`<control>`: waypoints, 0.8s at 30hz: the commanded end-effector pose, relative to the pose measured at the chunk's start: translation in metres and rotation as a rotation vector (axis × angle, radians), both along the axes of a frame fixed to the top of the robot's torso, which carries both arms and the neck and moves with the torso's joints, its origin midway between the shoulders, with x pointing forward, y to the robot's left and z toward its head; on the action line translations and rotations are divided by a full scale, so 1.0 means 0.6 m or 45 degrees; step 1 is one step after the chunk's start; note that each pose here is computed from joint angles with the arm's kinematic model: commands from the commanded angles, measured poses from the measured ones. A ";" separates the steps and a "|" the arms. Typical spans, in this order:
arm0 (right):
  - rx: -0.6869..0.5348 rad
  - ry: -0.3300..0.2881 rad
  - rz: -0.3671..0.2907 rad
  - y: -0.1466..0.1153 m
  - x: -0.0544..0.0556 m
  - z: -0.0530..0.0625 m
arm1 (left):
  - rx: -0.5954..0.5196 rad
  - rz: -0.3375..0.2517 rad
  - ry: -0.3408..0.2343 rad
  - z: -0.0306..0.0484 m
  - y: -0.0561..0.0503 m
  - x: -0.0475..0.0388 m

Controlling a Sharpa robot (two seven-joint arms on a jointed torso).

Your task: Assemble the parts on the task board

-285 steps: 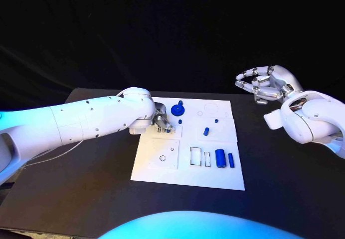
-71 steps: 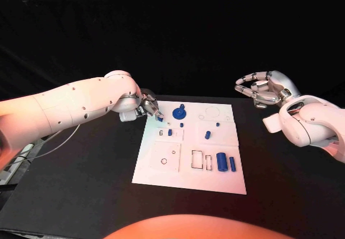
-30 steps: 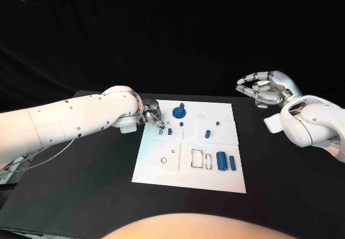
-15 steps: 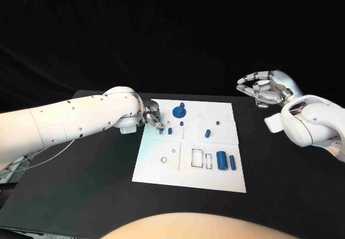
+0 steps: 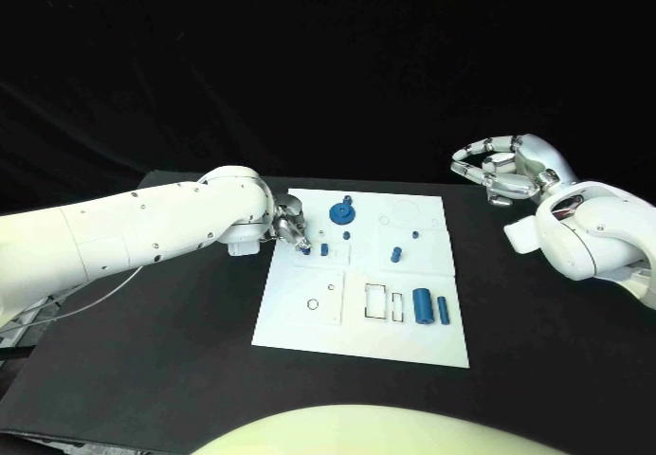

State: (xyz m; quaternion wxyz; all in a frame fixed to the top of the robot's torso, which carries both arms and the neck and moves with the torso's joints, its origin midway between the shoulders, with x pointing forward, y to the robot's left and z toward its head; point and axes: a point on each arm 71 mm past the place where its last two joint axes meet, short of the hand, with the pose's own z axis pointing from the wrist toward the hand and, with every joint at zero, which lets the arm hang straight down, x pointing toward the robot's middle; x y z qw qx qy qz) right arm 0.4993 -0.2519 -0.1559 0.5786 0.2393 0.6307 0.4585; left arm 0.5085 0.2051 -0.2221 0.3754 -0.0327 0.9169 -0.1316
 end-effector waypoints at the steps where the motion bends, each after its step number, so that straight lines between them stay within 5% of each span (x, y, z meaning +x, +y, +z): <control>1: -0.004 -0.006 0.022 0.003 -0.001 0.000 | 0.024 -0.020 0.024 -0.003 -0.002 -0.002; 24: -0.003 -0.008 0.022 0.003 -0.001 0.000 | 0.018 -0.012 -0.003 -0.007 -0.006 -0.001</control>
